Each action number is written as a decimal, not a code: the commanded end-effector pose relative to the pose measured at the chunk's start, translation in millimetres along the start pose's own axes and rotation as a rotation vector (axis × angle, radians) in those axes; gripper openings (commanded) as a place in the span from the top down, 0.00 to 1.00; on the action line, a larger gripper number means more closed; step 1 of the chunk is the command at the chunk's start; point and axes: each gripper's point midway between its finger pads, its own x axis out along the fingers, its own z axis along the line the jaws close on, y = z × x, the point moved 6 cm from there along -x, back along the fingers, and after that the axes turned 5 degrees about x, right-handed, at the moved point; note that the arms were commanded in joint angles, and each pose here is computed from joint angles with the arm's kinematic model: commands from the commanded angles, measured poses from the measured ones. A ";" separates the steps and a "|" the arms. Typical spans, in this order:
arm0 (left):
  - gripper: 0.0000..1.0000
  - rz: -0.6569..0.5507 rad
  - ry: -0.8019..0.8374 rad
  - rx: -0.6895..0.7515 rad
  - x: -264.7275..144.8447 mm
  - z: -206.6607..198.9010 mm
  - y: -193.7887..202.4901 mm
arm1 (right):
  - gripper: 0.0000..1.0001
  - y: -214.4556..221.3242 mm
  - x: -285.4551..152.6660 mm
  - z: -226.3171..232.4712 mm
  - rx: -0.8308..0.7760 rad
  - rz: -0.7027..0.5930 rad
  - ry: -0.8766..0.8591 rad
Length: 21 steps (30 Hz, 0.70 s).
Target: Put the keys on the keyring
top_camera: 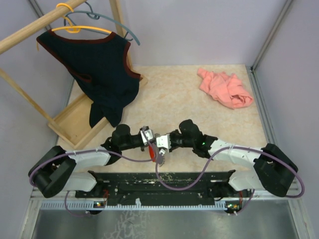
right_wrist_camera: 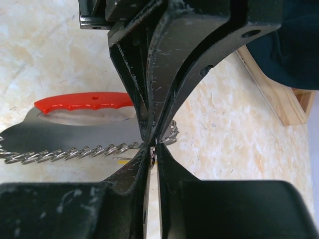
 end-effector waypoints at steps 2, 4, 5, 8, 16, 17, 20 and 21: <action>1.00 -0.103 -0.044 0.108 2.5 10.2 -17.5 | 0.86 -24.8 -8.6 -9.4 0.063 -0.049 0.029; 1.00 -0.097 -0.043 0.110 3.0 9.9 -15.7 | 0.82 -28.5 -12.2 -11.2 0.079 -0.061 0.049; 1.00 -0.097 -0.041 0.110 3.2 9.7 -15.7 | 0.80 -30.2 -14.4 -11.8 0.085 -0.067 0.058; 1.00 -0.097 -0.042 0.114 3.0 9.8 -15.8 | 0.77 -31.8 -21.1 -15.2 0.103 -0.068 0.101; 1.00 -0.104 -0.026 0.127 1.4 7.8 -17.0 | 0.76 -20.1 -26.0 -19.1 0.121 -0.023 0.165; 1.00 -0.107 -0.022 0.130 1.4 7.4 -17.9 | 0.76 -19.4 -24.4 -19.0 0.125 -0.021 0.160; 1.00 -0.108 -0.020 0.131 1.1 7.1 -18.4 | 0.77 -18.7 -21.2 -19.4 0.135 -0.020 0.140; 1.00 -0.108 -0.022 0.131 1.0 7.6 -18.7 | 0.77 -18.4 -20.1 -18.4 0.136 -0.019 0.129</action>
